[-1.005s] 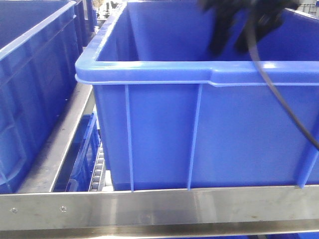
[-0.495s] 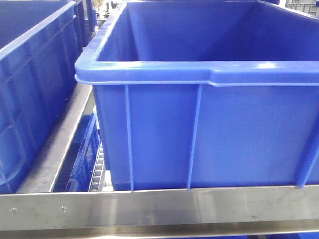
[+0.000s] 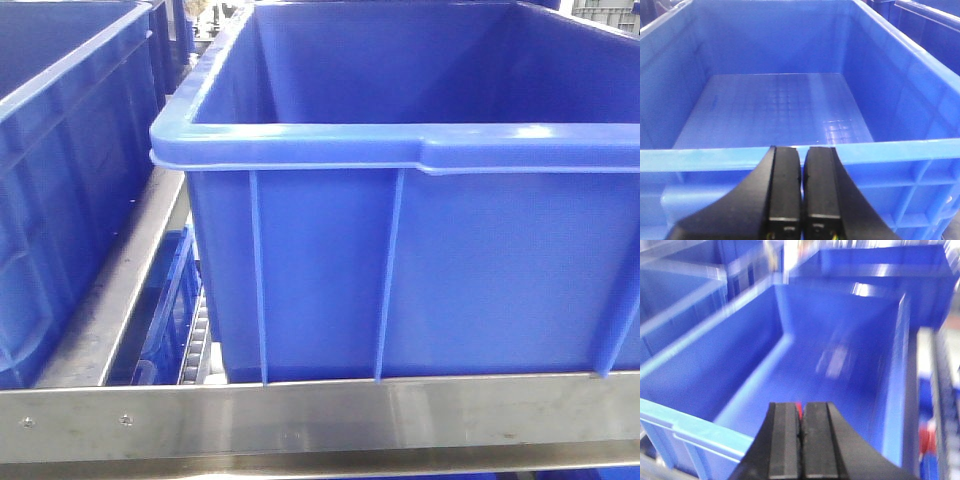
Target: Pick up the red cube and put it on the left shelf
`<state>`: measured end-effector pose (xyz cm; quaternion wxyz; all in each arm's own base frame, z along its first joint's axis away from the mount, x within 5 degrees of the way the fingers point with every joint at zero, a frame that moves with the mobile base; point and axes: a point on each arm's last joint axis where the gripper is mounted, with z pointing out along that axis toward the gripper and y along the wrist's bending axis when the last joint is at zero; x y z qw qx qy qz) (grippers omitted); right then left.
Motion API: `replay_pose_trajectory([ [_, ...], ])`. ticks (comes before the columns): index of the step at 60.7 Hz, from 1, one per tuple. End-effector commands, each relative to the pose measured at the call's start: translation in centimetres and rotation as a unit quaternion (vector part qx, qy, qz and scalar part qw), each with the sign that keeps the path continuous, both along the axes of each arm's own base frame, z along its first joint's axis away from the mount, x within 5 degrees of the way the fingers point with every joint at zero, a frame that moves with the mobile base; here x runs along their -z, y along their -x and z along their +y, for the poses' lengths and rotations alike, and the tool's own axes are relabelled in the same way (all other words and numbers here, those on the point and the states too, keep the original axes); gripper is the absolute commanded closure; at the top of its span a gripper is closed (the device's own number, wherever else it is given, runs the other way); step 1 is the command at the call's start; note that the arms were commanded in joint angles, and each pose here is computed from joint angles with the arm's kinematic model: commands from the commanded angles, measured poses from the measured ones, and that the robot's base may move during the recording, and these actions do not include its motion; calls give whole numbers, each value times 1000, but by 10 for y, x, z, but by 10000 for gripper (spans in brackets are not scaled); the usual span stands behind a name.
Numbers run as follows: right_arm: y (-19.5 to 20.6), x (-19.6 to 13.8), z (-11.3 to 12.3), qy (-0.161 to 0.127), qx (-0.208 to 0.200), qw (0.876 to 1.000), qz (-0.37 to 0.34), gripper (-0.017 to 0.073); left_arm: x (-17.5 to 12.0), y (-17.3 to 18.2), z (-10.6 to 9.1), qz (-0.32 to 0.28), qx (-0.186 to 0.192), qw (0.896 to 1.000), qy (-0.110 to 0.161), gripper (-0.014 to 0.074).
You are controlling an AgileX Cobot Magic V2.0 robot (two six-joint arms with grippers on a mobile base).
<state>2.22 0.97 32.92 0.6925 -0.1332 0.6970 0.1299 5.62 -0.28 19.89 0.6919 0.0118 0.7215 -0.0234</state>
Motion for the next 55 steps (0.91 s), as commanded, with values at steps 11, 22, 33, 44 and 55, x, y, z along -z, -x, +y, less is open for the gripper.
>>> replay_pose_trajectory([
  [11, 5, -9, -3, -12, 7, 998, -54, 514, -1, 0, 0, -39, 4, 999, 6, 492],
  [22, 5, -9, -3, -12, 7, 998, -54, 514, -1, 0, 0, -39, 4, 999, 6, 492],
  [33, 3, -4, -2, -11, 7, 999, -51, 514, -1, 0, 0, -39, 4, 999, 6, 492],
  [44, -10, 18, 0, -34, 68, 996, -36, 514, -1, 0, 0, -39, 4, 999, 6, 492],
  [55, -23, 43, -6, -43, 148, 987, -50, 514, -1, 0, 0, -39, 4, 999, 6, 492],
])
